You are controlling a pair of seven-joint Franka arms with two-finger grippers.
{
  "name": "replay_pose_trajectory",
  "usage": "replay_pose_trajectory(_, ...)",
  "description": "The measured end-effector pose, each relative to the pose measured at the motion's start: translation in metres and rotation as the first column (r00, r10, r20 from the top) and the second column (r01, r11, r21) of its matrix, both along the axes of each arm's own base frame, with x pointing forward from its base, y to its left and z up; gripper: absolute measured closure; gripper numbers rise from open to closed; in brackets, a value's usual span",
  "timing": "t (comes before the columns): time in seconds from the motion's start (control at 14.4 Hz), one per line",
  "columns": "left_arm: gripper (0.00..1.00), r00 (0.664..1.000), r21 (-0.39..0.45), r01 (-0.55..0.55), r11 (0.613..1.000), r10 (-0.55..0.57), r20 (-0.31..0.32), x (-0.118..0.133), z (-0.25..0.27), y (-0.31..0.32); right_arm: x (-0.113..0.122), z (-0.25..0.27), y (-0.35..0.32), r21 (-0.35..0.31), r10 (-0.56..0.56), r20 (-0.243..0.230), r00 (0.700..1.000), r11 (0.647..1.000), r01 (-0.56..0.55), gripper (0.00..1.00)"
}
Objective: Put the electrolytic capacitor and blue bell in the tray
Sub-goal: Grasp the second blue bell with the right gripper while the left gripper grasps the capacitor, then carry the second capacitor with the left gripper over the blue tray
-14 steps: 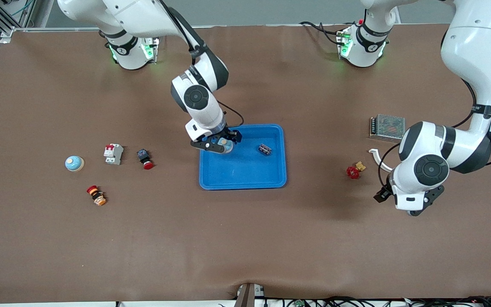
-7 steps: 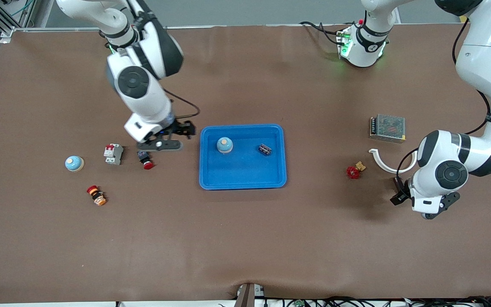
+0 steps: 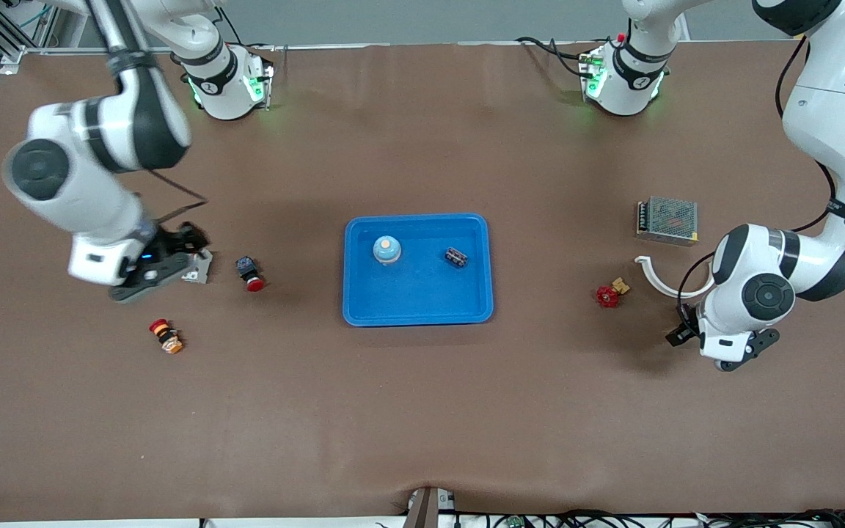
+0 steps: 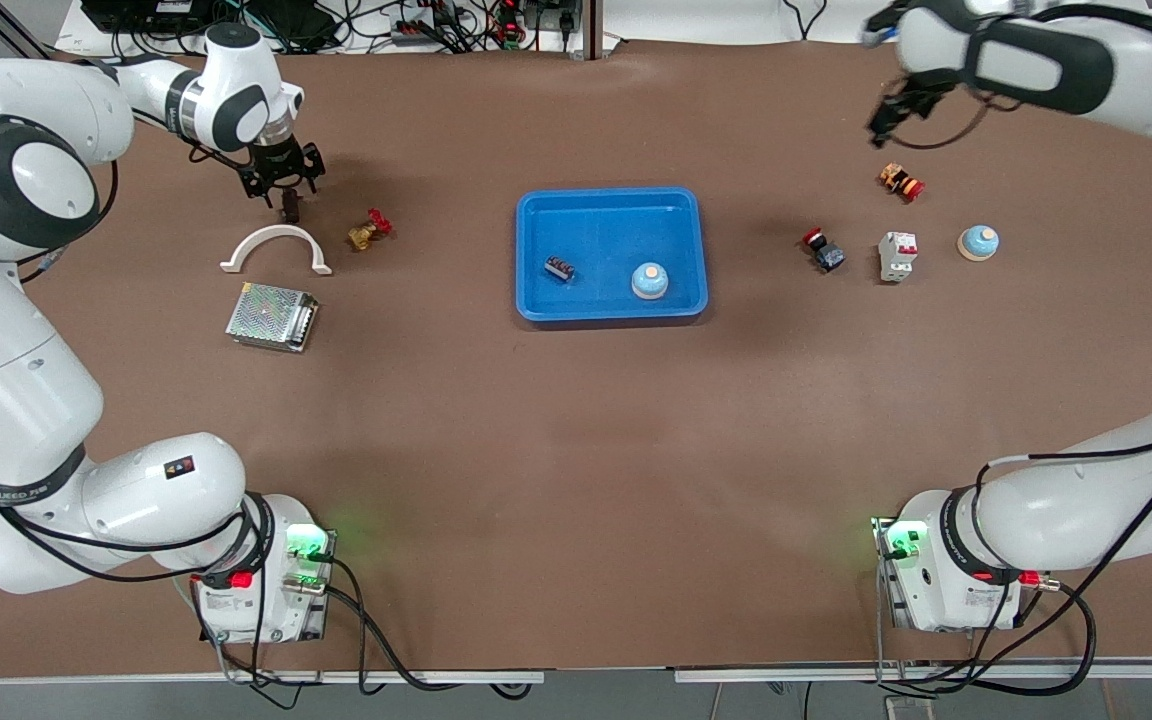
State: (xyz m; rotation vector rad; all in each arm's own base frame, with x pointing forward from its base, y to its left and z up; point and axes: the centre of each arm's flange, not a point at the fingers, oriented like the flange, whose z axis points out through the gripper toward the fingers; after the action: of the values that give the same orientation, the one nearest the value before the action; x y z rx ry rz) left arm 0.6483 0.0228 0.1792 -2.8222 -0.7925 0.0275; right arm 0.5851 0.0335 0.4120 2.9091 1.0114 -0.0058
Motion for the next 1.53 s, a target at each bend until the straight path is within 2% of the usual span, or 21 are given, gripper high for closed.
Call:
replay_pose_trajectory(0.07,0.18,1.0,0.007,0.007,1.0,-0.007,-0.003,-0.002,-0.002,0.002,0.003,0.0,-0.026,-0.002,0.067,0.012,0.998,0.998,-0.067,0.0)
replay_pose_trajectory(0.21,0.39,1.0,0.008,0.013,1.0,-0.013,-0.001,-0.002,-0.002,0.0,0.006,-0.006,-0.061,-0.01,0.172,0.028,0.985,0.985,-0.172,0.0)
replay_pose_trajectory(0.35,0.43,1.0,0.008,0.017,1.0,-0.017,0.0,-0.002,-0.002,-0.001,0.008,-0.023,-0.089,-0.017,0.246,0.026,0.969,0.969,-0.246,0.0)
replay_pose_trajectory(0.49,0.66,1.0,0.004,0.025,1.0,-0.025,0.005,-0.001,0.001,-0.007,0.009,-0.045,-0.119,-0.023,0.288,0.023,0.957,0.957,-0.288,0.0)
replay_pose_trajectory(0.56,0.7,1.0,0.002,0.03,1.0,-0.03,0.008,0.0,0.003,-0.011,0.009,-0.057,-0.133,-0.026,0.304,0.025,0.952,0.953,-0.303,0.0)
replay_pose_trajectory(0.76,0.7,0.998,-0.009,0.047,0.999,-0.047,0.03,0.005,0.014,-0.024,0.002,-0.092,-0.161,-0.026,0.319,0.018,0.948,0.948,-0.318,0.0)
replay_pose_trajectory(1.04,0.7,0.995,-0.021,0.079,0.997,-0.077,0.065,0.012,0.04,-0.05,-0.027,-0.14,-0.168,-0.032,0.31,0.042,0.95,0.951,-0.309,0.0)
replay_pose_trajectory(1.32,0.7,0.994,-0.001,0.094,0.996,-0.094,0.052,0.021,0.088,-0.081,-0.044,-0.159,-0.173,-0.026,0.301,0.036,0.953,0.954,-0.3,0.0)
replay_pose_trajectory(1.53,0.7,0.997,-0.007,0.052,0.999,-0.051,0.061,0.02,0.122,-0.12,-0.047,-0.17,-0.188,-0.033,0.304,0.043,0.952,0.953,-0.302,0.0)
